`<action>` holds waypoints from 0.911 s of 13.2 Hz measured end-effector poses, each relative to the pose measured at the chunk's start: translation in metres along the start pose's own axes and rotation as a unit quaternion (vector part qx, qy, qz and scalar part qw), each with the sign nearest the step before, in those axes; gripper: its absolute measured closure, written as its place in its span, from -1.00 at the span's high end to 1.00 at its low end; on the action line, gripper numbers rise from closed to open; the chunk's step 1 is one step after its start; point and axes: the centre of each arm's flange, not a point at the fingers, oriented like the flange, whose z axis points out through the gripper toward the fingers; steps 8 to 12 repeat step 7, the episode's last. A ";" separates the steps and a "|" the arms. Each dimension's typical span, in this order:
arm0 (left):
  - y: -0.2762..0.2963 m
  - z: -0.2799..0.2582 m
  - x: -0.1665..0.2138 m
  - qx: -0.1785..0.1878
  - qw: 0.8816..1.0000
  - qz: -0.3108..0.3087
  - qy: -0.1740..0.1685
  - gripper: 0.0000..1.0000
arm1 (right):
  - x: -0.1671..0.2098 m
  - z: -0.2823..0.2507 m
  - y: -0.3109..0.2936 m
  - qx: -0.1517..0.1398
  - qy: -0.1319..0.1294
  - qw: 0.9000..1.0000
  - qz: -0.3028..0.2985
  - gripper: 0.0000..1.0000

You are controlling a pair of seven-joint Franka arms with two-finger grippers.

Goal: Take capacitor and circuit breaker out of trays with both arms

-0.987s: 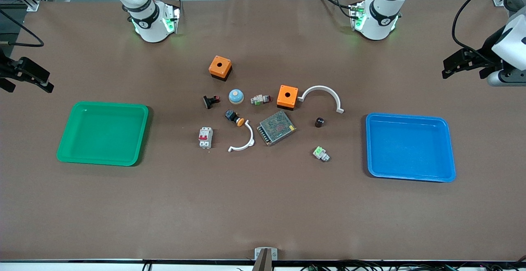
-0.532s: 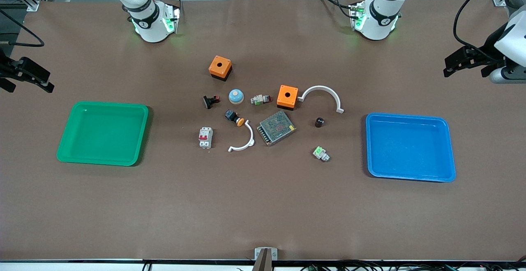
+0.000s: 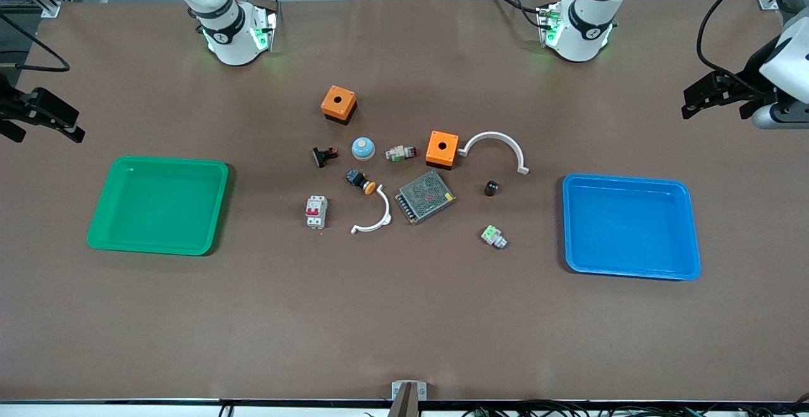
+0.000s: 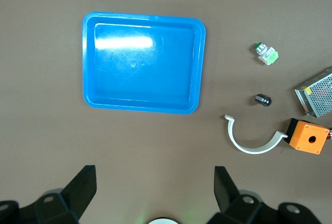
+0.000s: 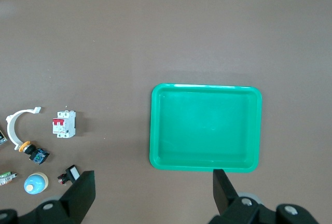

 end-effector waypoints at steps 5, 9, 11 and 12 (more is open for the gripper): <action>0.001 -0.001 0.000 0.000 1.000 0.001 0.002 1.00 | 0.000 0.000 -0.003 0.000 0.000 1.000 -0.002 1.00; 0.001 -0.003 0.001 0.000 1.000 0.001 0.005 1.00 | 0.000 0.000 -0.003 0.000 0.000 1.000 -0.002 1.00; 0.001 -0.003 0.001 0.000 1.000 0.001 0.005 1.00 | 0.000 0.000 -0.003 0.000 0.000 1.000 -0.002 1.00; 0.001 -0.003 0.001 0.000 1.000 0.001 0.005 1.00 | 0.000 0.000 -0.003 0.000 0.000 1.000 -0.002 1.00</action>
